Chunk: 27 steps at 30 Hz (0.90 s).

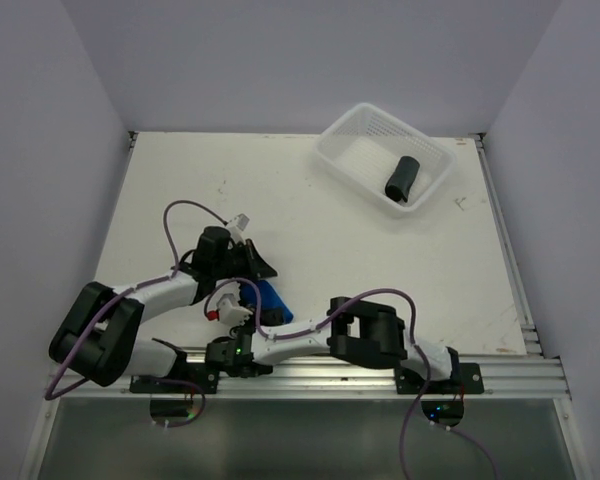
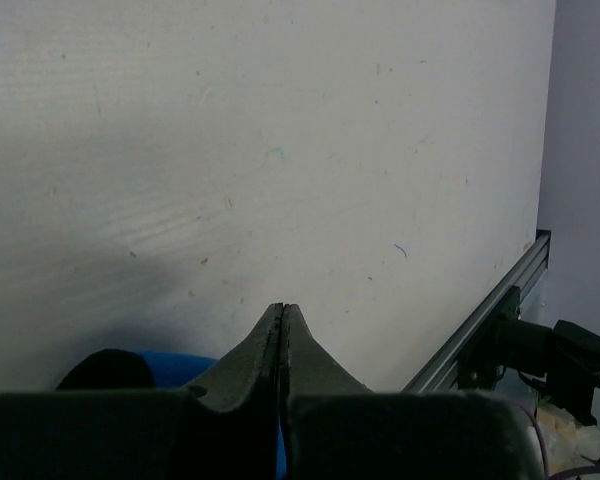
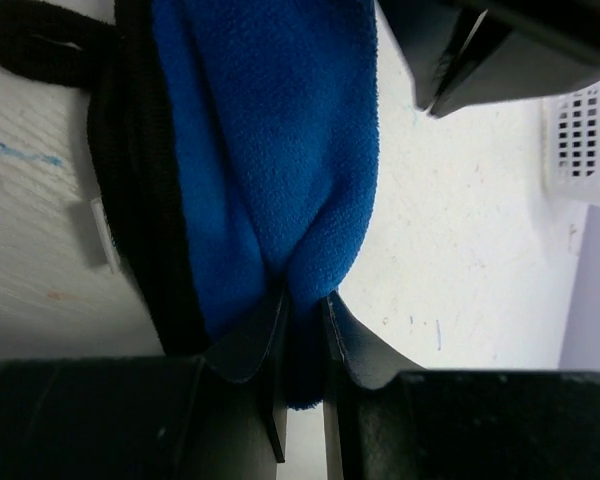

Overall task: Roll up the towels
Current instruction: Roll the towel

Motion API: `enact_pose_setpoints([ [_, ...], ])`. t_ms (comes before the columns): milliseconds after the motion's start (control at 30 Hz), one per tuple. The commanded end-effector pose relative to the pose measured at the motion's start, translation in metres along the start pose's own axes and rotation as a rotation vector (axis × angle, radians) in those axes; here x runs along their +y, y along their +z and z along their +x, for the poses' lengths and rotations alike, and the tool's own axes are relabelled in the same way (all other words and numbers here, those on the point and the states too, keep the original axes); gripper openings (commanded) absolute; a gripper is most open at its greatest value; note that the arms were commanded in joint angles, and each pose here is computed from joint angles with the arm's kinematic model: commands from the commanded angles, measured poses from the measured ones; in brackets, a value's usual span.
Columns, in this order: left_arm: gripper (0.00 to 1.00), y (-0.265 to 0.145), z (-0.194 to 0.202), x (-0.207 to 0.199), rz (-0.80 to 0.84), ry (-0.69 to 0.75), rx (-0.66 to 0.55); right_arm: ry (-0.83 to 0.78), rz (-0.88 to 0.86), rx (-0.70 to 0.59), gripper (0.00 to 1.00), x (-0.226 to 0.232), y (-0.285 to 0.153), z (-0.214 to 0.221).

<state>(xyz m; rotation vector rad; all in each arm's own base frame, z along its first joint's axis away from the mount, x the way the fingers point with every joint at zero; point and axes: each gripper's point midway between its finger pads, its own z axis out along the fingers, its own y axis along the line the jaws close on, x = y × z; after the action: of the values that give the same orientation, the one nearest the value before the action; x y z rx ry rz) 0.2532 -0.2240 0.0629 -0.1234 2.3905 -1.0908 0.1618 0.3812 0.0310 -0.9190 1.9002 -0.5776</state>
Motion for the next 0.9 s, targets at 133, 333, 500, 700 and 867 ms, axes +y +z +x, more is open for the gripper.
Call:
enact_pose_setpoints([
  [133,0.02,-0.005,0.032,0.015,-0.004,-0.072,0.007,-0.141,0.001,0.056,0.00,0.019,0.000,0.014],
  [333,0.01,-0.007,0.055,0.033,-0.039,-0.155,-0.017,-0.149,0.004,0.059,0.00,0.019,0.001,0.015],
  [500,0.00,-0.003,0.064,0.045,-0.084,-0.165,-0.010,-0.072,-0.021,0.034,0.21,0.009,-0.007,0.008],
  [700,0.00,-0.003,0.076,0.065,-0.147,-0.185,-0.003,0.150,-0.056,-0.013,0.46,-0.018,-0.022,-0.003],
  [867,0.00,-0.001,0.078,0.071,-0.167,-0.195,-0.001,0.280,-0.117,-0.017,0.52,-0.025,-0.029,0.002],
])
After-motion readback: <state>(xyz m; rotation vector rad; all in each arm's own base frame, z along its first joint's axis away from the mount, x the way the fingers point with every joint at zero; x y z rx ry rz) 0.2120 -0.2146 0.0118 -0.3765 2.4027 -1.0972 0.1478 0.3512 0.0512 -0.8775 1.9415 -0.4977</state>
